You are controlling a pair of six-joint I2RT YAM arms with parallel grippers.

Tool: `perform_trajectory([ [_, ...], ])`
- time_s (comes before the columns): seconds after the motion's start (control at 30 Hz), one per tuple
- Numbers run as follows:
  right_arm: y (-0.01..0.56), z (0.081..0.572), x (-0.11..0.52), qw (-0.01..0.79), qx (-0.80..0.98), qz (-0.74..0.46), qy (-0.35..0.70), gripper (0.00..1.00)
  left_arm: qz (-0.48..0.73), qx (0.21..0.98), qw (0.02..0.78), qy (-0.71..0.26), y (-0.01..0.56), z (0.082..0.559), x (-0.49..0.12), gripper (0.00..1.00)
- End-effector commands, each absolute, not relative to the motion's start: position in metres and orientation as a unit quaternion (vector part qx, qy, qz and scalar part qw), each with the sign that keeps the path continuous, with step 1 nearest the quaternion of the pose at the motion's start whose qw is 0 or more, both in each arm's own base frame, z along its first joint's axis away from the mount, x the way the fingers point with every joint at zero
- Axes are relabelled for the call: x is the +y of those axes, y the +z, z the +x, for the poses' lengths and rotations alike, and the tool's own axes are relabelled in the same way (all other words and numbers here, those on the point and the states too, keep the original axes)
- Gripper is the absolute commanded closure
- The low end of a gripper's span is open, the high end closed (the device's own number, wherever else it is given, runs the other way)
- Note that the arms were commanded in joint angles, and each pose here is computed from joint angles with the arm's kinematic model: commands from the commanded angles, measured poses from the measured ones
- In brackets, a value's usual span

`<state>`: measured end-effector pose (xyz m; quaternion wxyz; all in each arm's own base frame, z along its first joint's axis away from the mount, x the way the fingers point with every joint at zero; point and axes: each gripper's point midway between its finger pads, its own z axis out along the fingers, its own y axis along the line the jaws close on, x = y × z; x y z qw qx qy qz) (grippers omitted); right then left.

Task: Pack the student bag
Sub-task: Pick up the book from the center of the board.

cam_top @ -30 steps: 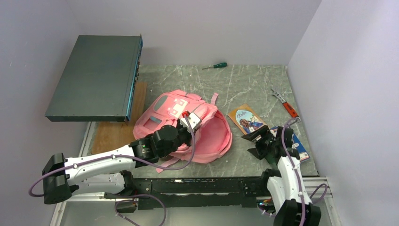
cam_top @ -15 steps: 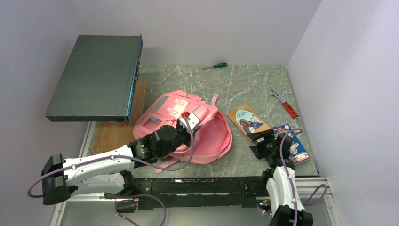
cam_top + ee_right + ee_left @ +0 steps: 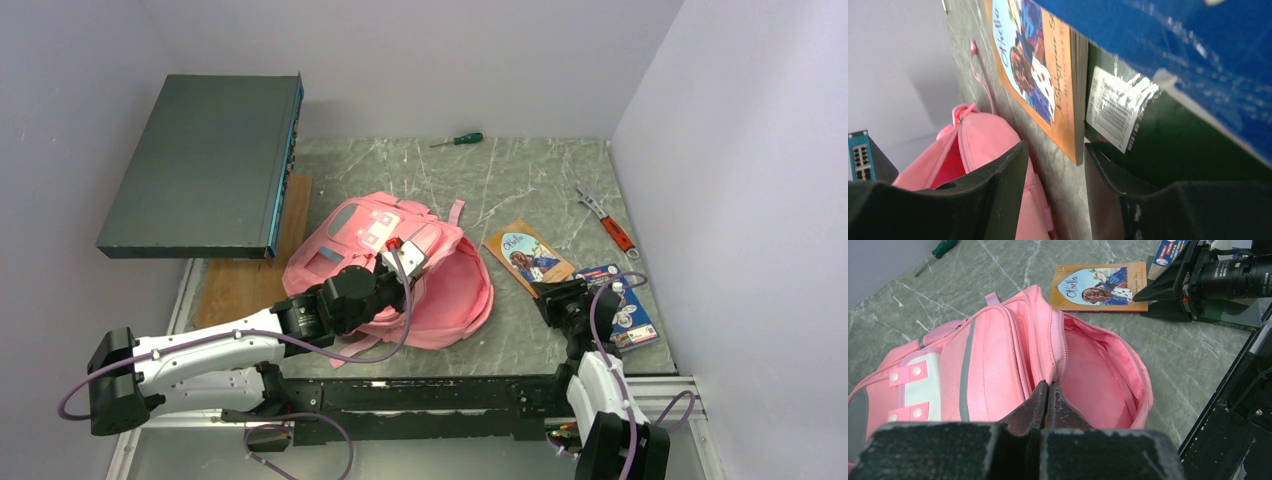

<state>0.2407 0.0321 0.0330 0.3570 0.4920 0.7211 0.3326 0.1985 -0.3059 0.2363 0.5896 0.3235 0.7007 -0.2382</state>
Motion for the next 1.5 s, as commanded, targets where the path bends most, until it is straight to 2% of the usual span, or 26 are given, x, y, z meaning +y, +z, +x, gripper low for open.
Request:
perform_trajectory([
  [0.0,0.018,0.24,0.02,0.394,0.7,0.504,0.317,0.57,0.292,0.671,0.632,-0.256,0.278,0.204,-0.302,1.0],
  [0.1,0.021,0.244,0.016,0.411,0.696,0.499,0.313,0.74,0.292,0.671,0.632,-0.255,0.28,0.204,-0.302,1.0],
  [0.13,0.024,0.246,0.015,0.418,0.696,0.493,0.312,0.86,0.292,0.67,0.633,-0.255,0.281,0.204,-0.302,1.0],
  [0.2,0.034,0.252,0.015,0.432,0.698,0.477,0.315,1.0,0.293,0.669,0.633,-0.257,0.282,0.204,-0.303,1.0],
  [0.33,0.053,0.262,0.018,0.447,0.711,0.436,0.324,1.0,0.287,0.671,0.634,-0.257,0.284,0.205,-0.302,1.0],
  [0.5,0.118,0.281,0.03,0.474,0.729,0.346,0.353,1.0,0.259,0.679,0.634,-0.264,0.288,0.206,-0.297,1.0],
  [0.73,0.183,0.276,0.028,0.477,0.768,0.299,0.306,1.0,0.192,0.716,0.629,-0.234,0.281,0.222,-0.287,1.0],
  [1.0,0.215,0.248,0.054,0.404,0.806,0.268,0.339,1.0,0.134,0.721,0.649,-0.204,0.291,0.238,-0.278,1.0],
  [1.27,0.233,0.213,0.096,0.307,0.816,0.223,0.436,1.0,0.131,0.713,0.662,-0.19,0.298,0.244,-0.279,1.0],
  [1.47,0.226,0.214,0.127,0.261,0.787,0.205,0.52,1.0,0.136,0.71,0.66,-0.203,0.299,0.243,-0.284,1.0],
])
